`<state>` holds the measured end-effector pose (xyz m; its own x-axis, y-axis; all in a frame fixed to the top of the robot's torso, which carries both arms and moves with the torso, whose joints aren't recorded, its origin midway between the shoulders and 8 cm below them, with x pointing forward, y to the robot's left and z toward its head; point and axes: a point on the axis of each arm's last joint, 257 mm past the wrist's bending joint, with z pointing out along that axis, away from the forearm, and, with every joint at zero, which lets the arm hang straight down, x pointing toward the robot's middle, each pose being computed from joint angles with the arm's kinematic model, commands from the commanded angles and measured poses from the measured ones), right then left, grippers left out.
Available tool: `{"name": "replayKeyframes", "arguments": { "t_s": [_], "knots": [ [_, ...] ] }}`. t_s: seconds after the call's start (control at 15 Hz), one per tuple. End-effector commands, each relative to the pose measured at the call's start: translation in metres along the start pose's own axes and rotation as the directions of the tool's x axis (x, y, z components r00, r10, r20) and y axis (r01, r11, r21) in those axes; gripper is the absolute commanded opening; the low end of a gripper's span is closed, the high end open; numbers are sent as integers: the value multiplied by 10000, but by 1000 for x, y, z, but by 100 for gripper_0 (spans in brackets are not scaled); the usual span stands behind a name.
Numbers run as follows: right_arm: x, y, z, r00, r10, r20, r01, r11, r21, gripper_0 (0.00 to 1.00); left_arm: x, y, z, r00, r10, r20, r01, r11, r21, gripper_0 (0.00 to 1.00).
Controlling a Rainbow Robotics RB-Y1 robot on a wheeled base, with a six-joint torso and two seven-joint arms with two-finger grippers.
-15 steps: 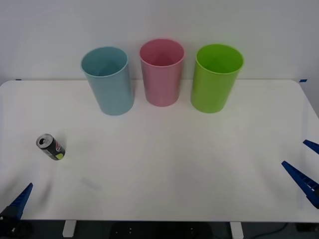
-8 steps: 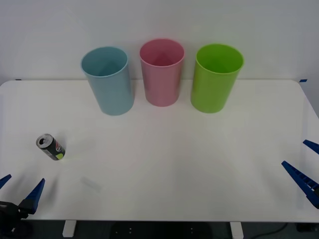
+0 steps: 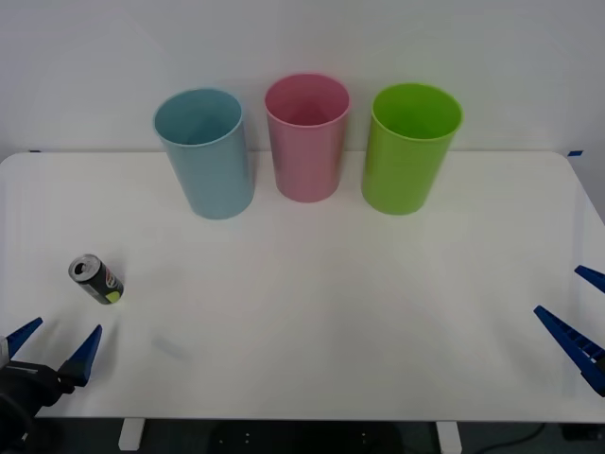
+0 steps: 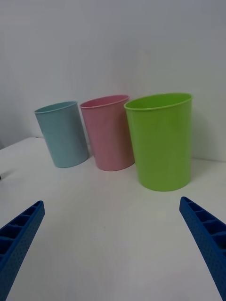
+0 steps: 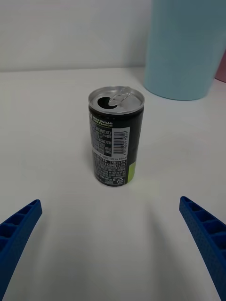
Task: Grasp the object on the table and drop it into the matching bin: aluminum can to the light blue bin, PET bottle to the pink bin.
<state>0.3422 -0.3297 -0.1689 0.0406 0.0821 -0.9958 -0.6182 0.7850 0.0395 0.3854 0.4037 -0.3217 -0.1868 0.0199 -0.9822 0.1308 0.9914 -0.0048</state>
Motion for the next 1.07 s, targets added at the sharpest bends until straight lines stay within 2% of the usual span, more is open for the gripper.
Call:
{"name": "replayKeyframes", "arguments": {
  "t_s": [0.07,0.53,0.73,1.07],
  "knots": [
    [0,0,0,10000,0,0,0,10000,0,100,6,-1,13,9997,221,112,-220,9997,-123,100],
    [0,0,0,10000,0,0,0,10000,0,100,-1,-16,37,9979,-311,562,320,9994,-157,100],
    [0,0,0,10000,0,0,0,10000,0,100,-8,-14,47,9963,-423,742,439,9988,-195,100],
    [0,0,0,10000,0,0,0,10000,0,100,-16,-5,58,9953,-473,843,521,9971,-552,100]
  ]
}}
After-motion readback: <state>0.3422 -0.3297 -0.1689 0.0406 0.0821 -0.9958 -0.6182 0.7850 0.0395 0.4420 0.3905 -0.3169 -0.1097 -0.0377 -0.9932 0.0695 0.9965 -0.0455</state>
